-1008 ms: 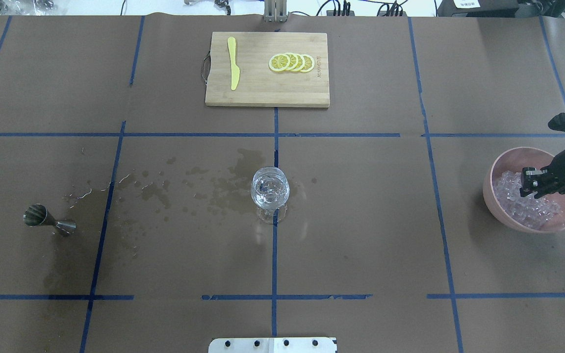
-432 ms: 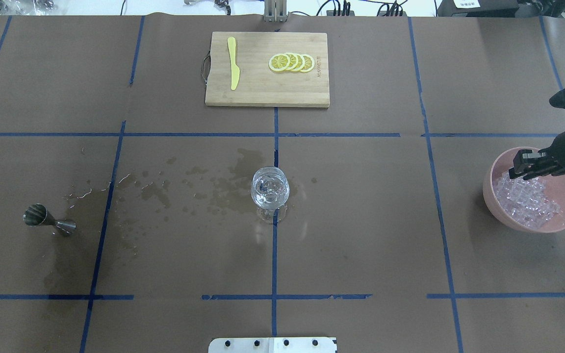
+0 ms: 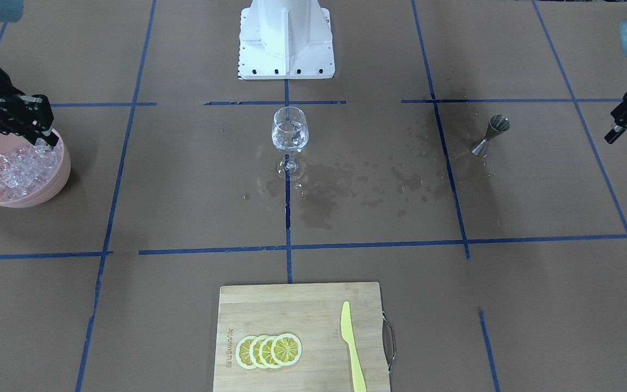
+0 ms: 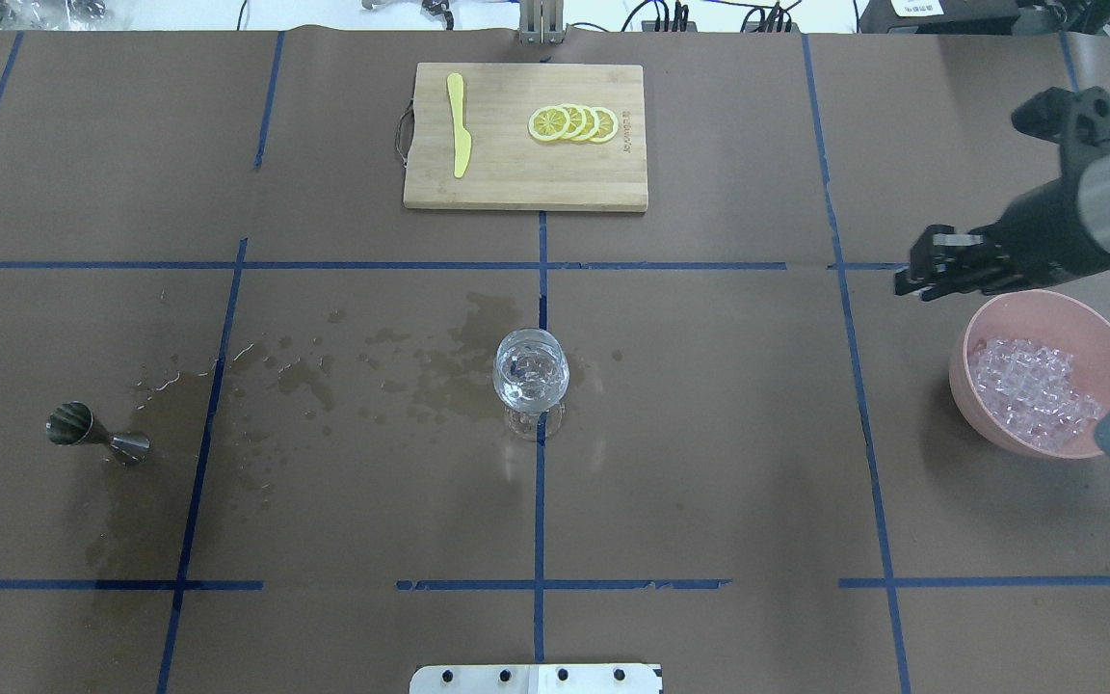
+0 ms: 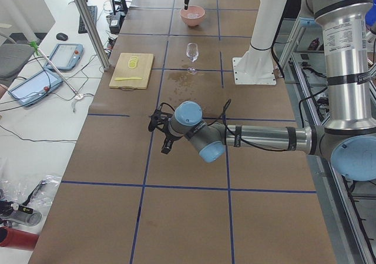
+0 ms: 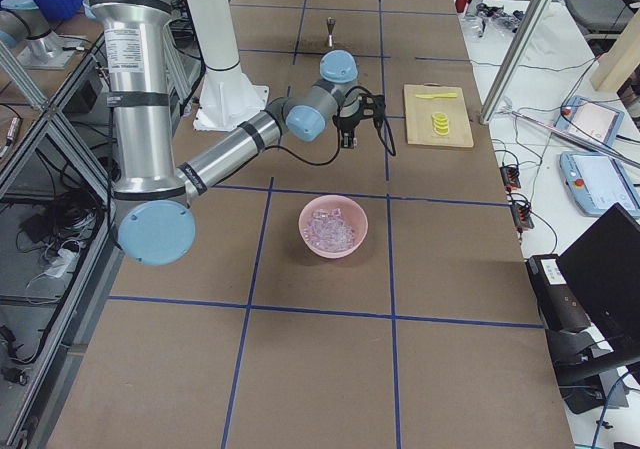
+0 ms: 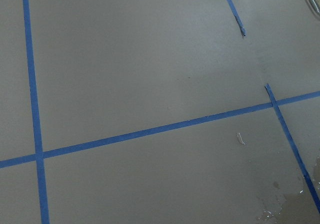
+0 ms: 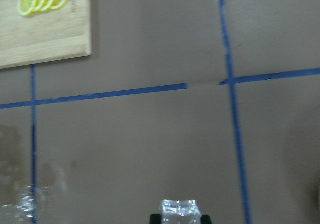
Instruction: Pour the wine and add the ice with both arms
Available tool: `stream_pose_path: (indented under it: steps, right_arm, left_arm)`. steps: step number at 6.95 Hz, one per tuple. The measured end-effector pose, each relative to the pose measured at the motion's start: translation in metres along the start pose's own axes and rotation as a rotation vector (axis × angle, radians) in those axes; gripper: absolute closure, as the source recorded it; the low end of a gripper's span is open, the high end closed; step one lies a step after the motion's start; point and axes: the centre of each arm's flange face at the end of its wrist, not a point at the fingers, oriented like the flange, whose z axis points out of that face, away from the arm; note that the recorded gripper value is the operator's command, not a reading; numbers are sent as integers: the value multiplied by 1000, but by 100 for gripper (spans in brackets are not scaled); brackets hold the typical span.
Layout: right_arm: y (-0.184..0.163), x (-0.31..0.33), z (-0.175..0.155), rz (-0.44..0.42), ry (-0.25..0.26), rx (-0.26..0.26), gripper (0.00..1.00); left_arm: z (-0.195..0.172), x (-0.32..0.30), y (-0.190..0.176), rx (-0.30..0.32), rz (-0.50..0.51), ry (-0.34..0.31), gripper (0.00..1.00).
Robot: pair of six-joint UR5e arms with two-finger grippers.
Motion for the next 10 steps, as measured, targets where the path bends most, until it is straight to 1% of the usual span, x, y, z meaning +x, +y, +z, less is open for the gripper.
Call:
stream_pose_path:
  steps: [1,2,3,4,5,7,8,9,10]
  right_arm:
    - [16,-71,15,46,-42,-24,100]
    - [38,-138,33,78,-63,-29,100]
    - [57,-196,51,102,-71,-19,100]
    - [74,-238,65,131,-80,-12,100]
    - [89,-264,77,149,-84,1,100]
    - [102,-283,91,154,-81,18,98]
    - [102,-285,93,154,-79,21,40]
    - [102,-286,95,153,-78,25,20]
    - [101,-286,96,150,-77,27,19]
  left_arm:
    - [-1,1,3,-5,-3,15,0]
    - [-2,1,7,-4,1,25,0]
    - [-3,1,9,-2,5,30,0]
    - [-3,1,10,-2,7,32,0]
    - [-3,0,11,-1,9,32,0]
    - [-5,-2,18,6,19,37,0]
    - [-6,-3,23,11,24,40,0]
    - [-7,-3,25,14,27,42,0]
    - [-8,-3,26,17,30,43,0]
